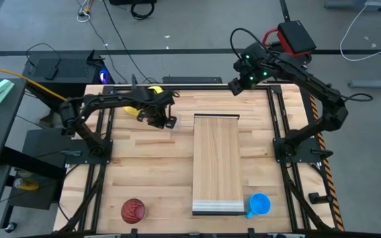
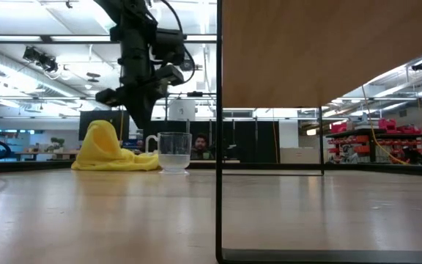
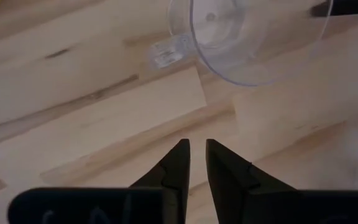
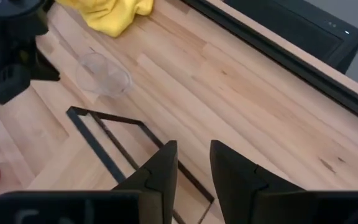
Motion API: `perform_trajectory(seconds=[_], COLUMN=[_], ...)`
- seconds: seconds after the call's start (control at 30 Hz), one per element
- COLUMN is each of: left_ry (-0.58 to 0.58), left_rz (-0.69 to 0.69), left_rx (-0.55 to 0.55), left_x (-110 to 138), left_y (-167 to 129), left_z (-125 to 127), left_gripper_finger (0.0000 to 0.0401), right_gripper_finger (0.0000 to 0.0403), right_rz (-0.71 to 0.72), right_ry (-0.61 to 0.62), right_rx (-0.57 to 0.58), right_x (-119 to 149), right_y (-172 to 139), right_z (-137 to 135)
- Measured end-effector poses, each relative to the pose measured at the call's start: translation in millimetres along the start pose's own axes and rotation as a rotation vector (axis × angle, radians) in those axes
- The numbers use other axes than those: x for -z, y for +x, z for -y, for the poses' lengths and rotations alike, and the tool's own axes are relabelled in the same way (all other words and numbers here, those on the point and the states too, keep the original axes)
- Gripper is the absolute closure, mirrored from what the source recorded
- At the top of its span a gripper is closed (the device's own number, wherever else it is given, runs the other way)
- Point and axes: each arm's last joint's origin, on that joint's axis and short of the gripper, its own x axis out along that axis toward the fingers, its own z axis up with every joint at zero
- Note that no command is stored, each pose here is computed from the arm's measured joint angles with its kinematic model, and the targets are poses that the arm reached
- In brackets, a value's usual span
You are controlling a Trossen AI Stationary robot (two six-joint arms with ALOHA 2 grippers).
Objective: Stack small to large cups/mugs on shelf
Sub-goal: Put the transparent mug on the shelf
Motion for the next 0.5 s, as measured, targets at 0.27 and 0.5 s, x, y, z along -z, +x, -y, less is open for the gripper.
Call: perform_trajectory(seconds=[0.27, 0.5], left_ry=[-0.031, -0.060], left_rz=[0.030, 0.051], left_rx=[0.041, 0.075], left_x=[-11, -23], left_y=[18, 31], left_z=[9, 12], left_gripper_finger=[0.0346, 0.0348], right_gripper_finger=[0.0300, 0.0300], right_rz=[0.014, 0.028], right_ry=[-0.013, -0.025], right_rx=[-0.004, -0.006], right_x=[-11, -14], right_y=[1, -11], right_z=[-3, -6])
